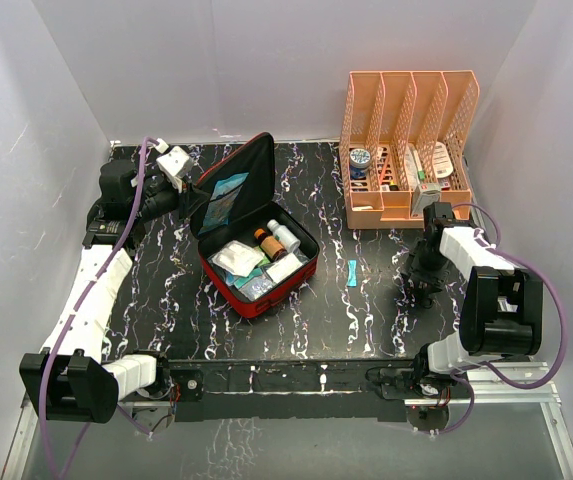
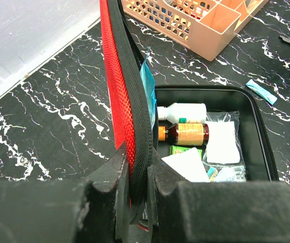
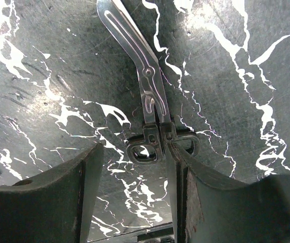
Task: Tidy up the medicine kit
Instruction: Pick up the scissors from the center of the board.
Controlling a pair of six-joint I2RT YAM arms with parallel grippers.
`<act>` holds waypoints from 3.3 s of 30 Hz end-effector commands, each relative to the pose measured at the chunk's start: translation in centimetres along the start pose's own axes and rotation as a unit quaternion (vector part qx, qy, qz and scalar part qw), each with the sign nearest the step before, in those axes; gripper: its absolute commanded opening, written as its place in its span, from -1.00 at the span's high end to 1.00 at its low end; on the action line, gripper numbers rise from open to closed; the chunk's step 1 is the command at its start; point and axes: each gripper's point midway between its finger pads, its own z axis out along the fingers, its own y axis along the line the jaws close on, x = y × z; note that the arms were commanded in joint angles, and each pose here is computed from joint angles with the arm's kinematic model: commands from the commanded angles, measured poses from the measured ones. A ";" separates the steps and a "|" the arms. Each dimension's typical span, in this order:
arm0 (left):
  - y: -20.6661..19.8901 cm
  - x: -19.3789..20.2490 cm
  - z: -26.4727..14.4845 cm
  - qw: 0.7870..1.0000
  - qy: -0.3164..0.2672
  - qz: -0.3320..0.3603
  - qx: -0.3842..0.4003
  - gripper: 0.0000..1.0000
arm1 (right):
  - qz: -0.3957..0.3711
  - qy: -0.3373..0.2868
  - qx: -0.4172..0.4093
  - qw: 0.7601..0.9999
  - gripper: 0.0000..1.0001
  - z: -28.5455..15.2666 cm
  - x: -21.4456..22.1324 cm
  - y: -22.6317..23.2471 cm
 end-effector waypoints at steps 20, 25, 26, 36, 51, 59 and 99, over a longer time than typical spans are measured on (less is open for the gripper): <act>-1.3 -0.5 0.1 0.999 0.002 -0.008 0.034 1.00 | 0.048 -0.010 -0.072 0.996 0.06 1.1 0.9 2.5; -1.4 -0.4 0.1 0.999 0.002 -0.010 0.036 1.00 | 0.061 -0.011 -0.098 0.993 0.07 0.5 0.6 3.9; -1.4 -0.4 0.1 0.999 0.003 -0.010 0.037 1.00 | 0.062 -0.012 -0.102 0.993 0.07 0.4 0.5 4.2; -1.5 -0.3 -0.1 0.999 0.004 -0.009 0.035 1.00 | 0.026 -0.075 -0.077 0.994 0.07 -4.6 -4.8 4.1; -1.5 -0.5 -0.2 0.999 0.003 -0.009 0.034 1.00 | -0.030 -0.027 -0.032 0.999 0.07 -2.3 -3.9 2.7; -1.5 -0.5 0.0 0.999 0.001 -0.008 0.039 1.00 | -0.033 -0.006 -0.010 0.999 0.09 -1.0 -1.7 1.7; -1.3 -0.1 0.2 0.999 0.008 -0.009 0.038 1.00 | -0.038 0.012 -0.003 0.999 0.19 2.4 0.0 2.2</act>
